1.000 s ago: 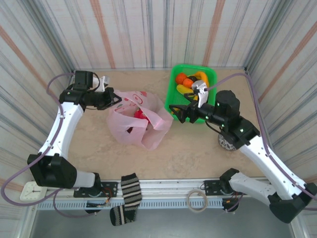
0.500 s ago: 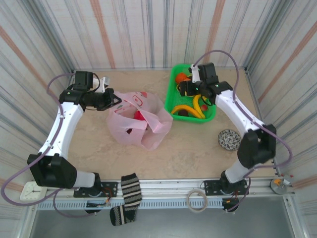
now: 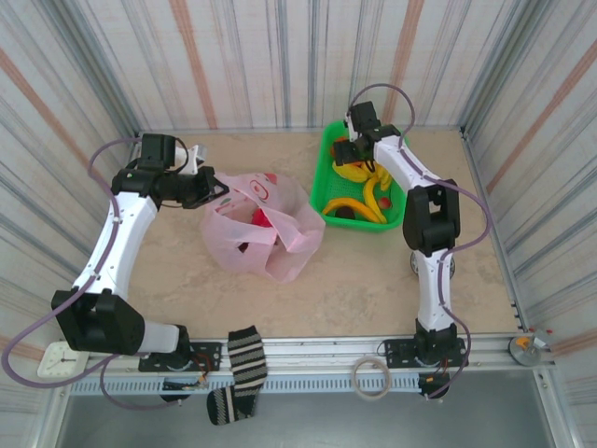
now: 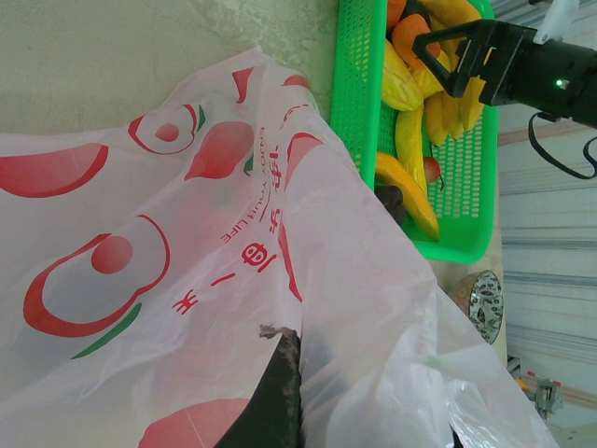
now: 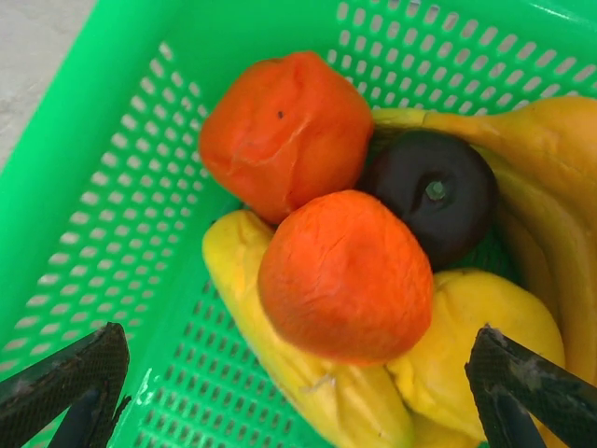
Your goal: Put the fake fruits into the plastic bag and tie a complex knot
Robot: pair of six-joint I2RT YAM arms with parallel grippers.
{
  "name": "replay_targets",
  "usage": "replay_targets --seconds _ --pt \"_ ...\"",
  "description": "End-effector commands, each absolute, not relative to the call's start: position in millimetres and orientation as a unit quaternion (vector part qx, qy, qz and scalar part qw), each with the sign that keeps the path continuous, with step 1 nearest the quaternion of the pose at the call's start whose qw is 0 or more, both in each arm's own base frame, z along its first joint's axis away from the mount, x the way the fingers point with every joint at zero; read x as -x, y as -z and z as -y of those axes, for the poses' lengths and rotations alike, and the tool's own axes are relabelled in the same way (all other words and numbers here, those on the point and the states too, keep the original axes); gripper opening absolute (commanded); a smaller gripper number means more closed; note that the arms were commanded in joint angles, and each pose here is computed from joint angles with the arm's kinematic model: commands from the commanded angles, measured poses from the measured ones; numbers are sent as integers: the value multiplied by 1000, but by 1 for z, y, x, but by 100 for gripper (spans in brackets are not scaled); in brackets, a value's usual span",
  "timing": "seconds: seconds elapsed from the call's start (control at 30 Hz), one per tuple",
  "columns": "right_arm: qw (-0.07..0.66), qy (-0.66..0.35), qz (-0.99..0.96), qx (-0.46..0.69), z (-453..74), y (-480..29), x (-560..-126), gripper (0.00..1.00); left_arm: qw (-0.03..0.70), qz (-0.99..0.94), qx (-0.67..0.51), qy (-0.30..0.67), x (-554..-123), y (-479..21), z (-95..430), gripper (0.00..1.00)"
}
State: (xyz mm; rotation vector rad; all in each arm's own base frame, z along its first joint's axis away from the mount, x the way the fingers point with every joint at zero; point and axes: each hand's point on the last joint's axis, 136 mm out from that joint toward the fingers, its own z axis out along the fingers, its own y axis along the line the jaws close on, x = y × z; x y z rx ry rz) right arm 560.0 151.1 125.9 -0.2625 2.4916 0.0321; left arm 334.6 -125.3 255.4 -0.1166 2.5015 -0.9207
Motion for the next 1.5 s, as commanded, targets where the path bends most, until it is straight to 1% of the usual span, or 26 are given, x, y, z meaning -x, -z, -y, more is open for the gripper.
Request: replay_targets --seconds 0.0,0.23,0.57,0.73,0.9,1.0,1.1,1.3,1.47 --pt "286 -8 -953 97 -144 -116 -562 95 240 -911 34 335 -327 -264 123 0" --pt "272 -29 -957 99 -149 -96 -566 90 241 -912 35 330 -327 -264 122 0" --pt "258 -25 -960 101 -148 -79 -571 77 239 -913 36 330 -327 -265 122 0" --pt "255 -26 -961 103 -149 -72 -573 74 238 -912 35 331 -327 -265 122 0" --pt "264 -27 -958 105 -150 -73 -577 65 239 -913 37 329 -326 -265 121 0" --pt "272 -24 -956 105 -149 -82 -578 55 238 -913 36 328 -326 -265 121 0" --pt "281 -27 -953 106 -150 -95 -576 49 238 -914 37 328 -326 -264 121 0" --pt "309 -31 -944 107 -147 -132 -567 46 237 -913 36 329 -325 -264 122 0" --pt "351 -57 -929 102 -151 -175 -543 46 235 -913 37 331 -325 -263 122 0"
